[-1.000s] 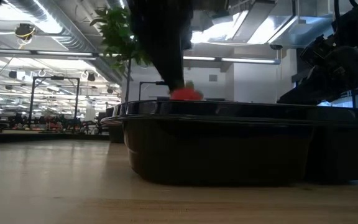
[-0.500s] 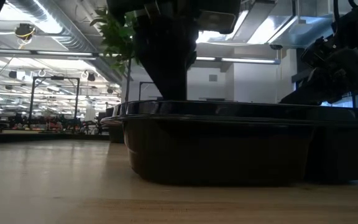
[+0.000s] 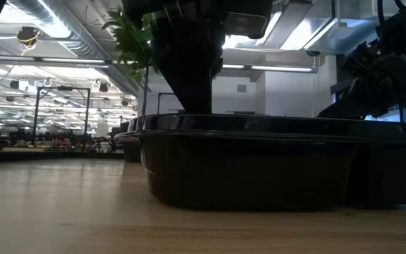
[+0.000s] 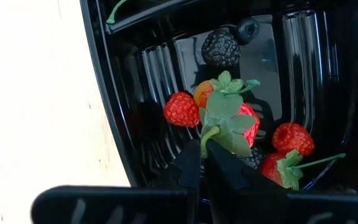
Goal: Pick and placing Produce into tupperware
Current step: Put the strawberry into the left side of the black container, then return to Home Position
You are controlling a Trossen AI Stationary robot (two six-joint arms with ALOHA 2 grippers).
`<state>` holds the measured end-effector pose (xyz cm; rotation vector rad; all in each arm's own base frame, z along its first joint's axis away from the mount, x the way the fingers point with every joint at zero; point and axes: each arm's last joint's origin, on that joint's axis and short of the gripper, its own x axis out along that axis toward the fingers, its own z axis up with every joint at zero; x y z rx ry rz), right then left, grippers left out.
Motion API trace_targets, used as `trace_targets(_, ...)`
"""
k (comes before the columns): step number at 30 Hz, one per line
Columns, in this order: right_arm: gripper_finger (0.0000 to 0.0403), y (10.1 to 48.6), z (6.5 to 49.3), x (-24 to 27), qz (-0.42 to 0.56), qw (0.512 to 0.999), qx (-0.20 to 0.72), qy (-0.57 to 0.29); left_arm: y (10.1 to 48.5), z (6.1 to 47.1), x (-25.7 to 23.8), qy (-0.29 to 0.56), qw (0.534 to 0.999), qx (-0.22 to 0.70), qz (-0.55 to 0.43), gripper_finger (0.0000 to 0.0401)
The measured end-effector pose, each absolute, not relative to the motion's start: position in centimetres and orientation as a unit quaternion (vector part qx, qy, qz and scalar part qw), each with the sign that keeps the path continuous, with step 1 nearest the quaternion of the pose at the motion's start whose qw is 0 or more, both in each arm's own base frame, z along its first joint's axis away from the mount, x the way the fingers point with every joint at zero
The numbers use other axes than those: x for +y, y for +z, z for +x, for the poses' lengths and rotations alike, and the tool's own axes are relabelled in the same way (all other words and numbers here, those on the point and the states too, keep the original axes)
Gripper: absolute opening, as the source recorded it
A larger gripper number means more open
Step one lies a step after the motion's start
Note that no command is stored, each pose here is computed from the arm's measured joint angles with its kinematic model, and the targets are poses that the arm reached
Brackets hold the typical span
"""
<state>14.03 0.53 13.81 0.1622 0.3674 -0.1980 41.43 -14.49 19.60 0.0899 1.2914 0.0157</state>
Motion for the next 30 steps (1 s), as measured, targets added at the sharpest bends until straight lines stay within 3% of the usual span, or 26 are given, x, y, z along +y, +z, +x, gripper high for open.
trace_targets(6, 0.0138, 13.8, 14.0, 0.5, 0.080, 0.975, 0.183, -0.098, 19.6, 41.4, -14.5, 0.007, 0.798, 0.601, 0.041, 0.0022)
trace_targets(12, 0.0138, 13.8, 14.0, 0.5, 0.080, 0.975, 0.183, -0.098, 19.6, 41.2, -14.4, 0.009, 0.790, 0.611, 0.045, 0.0078)
trace_targets(18, 0.0138, 13.8, 14.0, 0.5, 0.080, 0.975, 0.183, -0.098, 22.8, 39.1, -12.9, 0.019, 0.770, 0.633, 0.073, 0.0111)
trace_targets(25, 0.0138, 13.9, 14.1, 0.5, 0.088, 0.975, 0.177, -0.099, 32.1, 36.1, -9.0, 0.091, 0.854, 0.501, 0.104, 0.0120)
trace_targets(30, 0.0138, 14.7, 14.3, 0.6, 0.062, 0.984, 0.139, -0.090, 36.0, 32.1, -6.0, 0.141, 0.901, 0.398, 0.095, 0.0120)
